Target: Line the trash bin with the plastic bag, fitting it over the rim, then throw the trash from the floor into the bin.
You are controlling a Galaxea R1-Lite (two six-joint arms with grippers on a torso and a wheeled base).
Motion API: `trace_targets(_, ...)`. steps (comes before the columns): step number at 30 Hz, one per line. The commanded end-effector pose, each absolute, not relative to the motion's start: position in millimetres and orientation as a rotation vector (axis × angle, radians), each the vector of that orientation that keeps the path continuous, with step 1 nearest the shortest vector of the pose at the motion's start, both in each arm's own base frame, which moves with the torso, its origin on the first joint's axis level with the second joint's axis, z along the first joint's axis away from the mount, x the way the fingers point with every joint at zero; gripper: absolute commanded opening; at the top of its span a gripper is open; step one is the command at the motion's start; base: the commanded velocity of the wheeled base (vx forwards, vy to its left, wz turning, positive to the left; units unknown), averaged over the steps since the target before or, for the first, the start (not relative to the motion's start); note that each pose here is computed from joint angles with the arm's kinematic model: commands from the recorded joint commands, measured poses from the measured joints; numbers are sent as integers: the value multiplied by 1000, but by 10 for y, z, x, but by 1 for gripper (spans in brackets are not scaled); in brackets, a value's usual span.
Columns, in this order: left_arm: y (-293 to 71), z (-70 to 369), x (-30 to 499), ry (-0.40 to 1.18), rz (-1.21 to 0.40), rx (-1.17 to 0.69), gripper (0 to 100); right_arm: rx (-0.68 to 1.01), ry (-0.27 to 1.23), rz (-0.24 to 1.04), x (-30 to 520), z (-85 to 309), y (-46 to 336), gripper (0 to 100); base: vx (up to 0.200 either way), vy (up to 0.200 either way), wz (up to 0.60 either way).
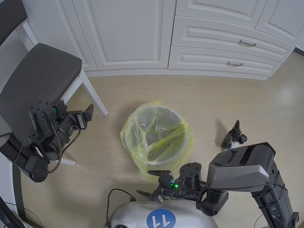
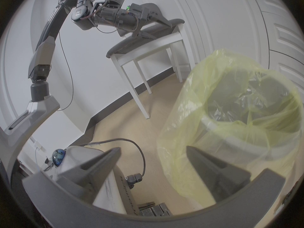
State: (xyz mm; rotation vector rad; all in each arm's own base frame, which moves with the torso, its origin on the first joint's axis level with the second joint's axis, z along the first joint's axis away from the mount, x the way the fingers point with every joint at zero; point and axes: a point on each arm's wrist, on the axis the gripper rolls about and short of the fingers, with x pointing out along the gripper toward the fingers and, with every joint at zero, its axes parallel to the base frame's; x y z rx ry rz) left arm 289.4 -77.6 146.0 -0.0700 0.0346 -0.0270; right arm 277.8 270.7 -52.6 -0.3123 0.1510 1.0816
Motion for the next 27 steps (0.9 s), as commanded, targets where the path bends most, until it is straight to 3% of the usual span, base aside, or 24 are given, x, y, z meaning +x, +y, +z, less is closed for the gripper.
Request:
trace_targets(1,-806,1459,2882,43,-38,-67,100,-299,92,1086,2595,-142,2585,100,0,0,0)
trace_targets(7,-958,1319,2815,118,-92,-18,100,-319,-13,1074,2288,450,2282,100,0,0,0)
trace_targets(12,-1150,1273,2732,154,-163,-3,100,-351,-38,1029,2112,687,1987,100,0,0,0)
trace_targets(17,-1327,1053,2730,227,-211,22,100,-370,-27,823,2025,894,1484,100,0,0,0)
trace_targets(20,-1309,1017,2720,245,-214,26,100,-356,-19,757,2037,932,1370,100,0,0,0)
trace_targets(25,-1060,796,2877,325,-195,-70,100,-188,87,456,2098,920,1164,100,0,0,0)
trace_targets(26,-1060,796,2877,325,-195,-70,100,-188,87,456,2098,920,1164,100,0,0,0)
trace_targets(27,-976,754,2967,335,-221,-185,100,-67,170,325,2055,823,1108,100,0,0,0)
